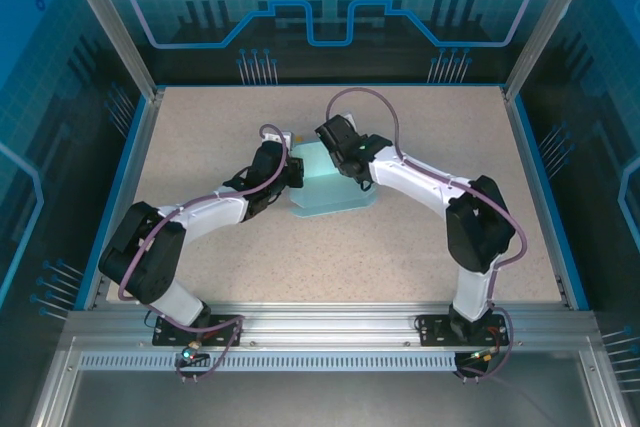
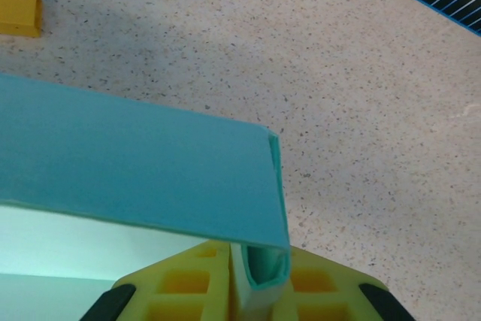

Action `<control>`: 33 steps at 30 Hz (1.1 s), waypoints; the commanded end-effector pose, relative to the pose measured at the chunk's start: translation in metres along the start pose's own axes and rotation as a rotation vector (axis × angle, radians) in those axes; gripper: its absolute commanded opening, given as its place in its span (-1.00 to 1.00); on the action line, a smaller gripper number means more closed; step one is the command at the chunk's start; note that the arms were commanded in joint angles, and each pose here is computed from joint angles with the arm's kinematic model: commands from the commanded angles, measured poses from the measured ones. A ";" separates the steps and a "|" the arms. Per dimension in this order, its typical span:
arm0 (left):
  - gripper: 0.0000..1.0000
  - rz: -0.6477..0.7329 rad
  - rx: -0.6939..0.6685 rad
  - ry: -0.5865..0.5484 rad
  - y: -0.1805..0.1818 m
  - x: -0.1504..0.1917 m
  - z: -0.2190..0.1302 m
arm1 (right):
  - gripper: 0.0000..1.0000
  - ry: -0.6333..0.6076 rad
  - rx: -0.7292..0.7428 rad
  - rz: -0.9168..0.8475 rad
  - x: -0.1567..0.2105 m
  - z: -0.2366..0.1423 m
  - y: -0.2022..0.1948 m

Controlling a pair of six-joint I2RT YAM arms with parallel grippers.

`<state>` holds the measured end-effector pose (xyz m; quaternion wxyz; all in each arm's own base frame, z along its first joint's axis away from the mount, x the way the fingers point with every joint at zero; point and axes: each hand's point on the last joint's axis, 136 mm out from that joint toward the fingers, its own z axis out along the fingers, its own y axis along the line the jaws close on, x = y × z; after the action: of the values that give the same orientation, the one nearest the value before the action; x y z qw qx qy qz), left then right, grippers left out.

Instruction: Fold the paper box

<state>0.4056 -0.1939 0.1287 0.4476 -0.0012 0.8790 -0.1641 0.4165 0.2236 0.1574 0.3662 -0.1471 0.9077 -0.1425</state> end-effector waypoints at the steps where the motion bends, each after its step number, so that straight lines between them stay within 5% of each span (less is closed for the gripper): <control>1: -0.86 0.024 0.068 -0.019 -0.018 -0.008 -0.004 | -0.72 0.076 0.203 -0.129 0.016 0.011 -0.031; 16: -0.87 0.039 0.059 -0.012 -0.019 -0.008 -0.005 | -0.75 0.162 0.348 -0.209 0.030 0.024 -0.055; 33: -0.87 0.047 0.051 -0.013 -0.019 -0.009 -0.002 | -0.45 -0.009 -0.127 0.053 -0.007 -0.016 -0.021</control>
<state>0.4051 -0.2017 0.1279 0.4464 0.0069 0.8790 -0.1673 0.4088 0.2154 0.1666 0.3467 -0.1632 0.9181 -0.1010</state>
